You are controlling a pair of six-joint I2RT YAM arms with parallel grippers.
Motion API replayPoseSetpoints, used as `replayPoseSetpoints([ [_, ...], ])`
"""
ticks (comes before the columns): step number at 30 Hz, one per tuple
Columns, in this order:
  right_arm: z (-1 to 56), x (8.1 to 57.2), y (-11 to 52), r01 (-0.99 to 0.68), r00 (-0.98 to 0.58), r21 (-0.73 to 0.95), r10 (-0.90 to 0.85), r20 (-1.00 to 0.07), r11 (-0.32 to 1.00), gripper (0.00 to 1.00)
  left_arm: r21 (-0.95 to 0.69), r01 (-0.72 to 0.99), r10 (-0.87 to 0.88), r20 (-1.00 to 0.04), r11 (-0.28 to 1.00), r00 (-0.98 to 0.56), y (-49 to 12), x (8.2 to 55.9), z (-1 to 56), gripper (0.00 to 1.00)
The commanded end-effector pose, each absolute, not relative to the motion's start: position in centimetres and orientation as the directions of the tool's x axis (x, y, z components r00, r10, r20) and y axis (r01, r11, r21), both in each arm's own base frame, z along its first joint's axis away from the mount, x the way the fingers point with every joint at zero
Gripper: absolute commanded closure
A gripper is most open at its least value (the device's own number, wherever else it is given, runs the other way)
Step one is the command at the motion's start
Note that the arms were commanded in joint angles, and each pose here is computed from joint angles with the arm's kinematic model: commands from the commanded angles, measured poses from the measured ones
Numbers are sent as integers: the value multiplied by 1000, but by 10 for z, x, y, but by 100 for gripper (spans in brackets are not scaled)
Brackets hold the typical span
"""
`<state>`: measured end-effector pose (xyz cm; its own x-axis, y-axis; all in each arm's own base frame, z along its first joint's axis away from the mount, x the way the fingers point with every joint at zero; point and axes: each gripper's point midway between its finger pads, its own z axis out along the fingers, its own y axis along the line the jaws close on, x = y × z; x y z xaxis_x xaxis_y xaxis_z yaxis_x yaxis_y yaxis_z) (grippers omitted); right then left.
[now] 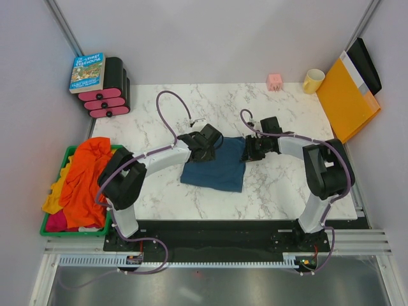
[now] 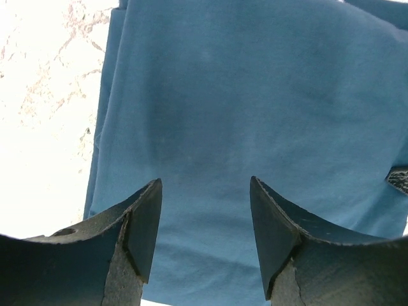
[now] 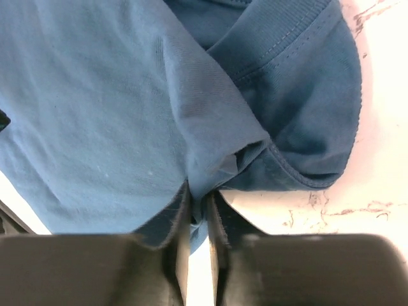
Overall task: Fold and stack the t-shirts
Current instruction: Put the neatly folded tshirt into the corner of the board with the right arm
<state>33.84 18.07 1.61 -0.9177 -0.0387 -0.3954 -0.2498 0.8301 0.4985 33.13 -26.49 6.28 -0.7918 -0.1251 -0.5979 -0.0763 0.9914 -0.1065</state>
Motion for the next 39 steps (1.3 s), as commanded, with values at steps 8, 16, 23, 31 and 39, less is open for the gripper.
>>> replayPoseSetpoints([
  [8, -13, 323, 133, -144, -965, 349, -53, -256, 926, 100, -168, -81, -171, -637, 982, -752, -264, 325, 91, 38],
  [16, 28, 366, 87, -136, -924, 247, -33, -381, 959, 100, -163, -49, -149, -683, 985, -715, -260, 313, 120, 39],
  [23, 50, 400, 34, -74, -896, 165, 6, -444, 984, 100, -165, -54, -154, -684, 985, -713, -252, 292, 124, 39],
  [31, 61, 438, -45, 42, -870, 44, 59, -489, 998, 100, -160, -44, -142, -680, 986, -719, -254, 263, 121, 40],
  [39, 50, 458, -120, 93, -891, -131, 24, -454, 987, 100, -149, -25, -119, -667, 989, -736, -264, 244, 115, 40],
])
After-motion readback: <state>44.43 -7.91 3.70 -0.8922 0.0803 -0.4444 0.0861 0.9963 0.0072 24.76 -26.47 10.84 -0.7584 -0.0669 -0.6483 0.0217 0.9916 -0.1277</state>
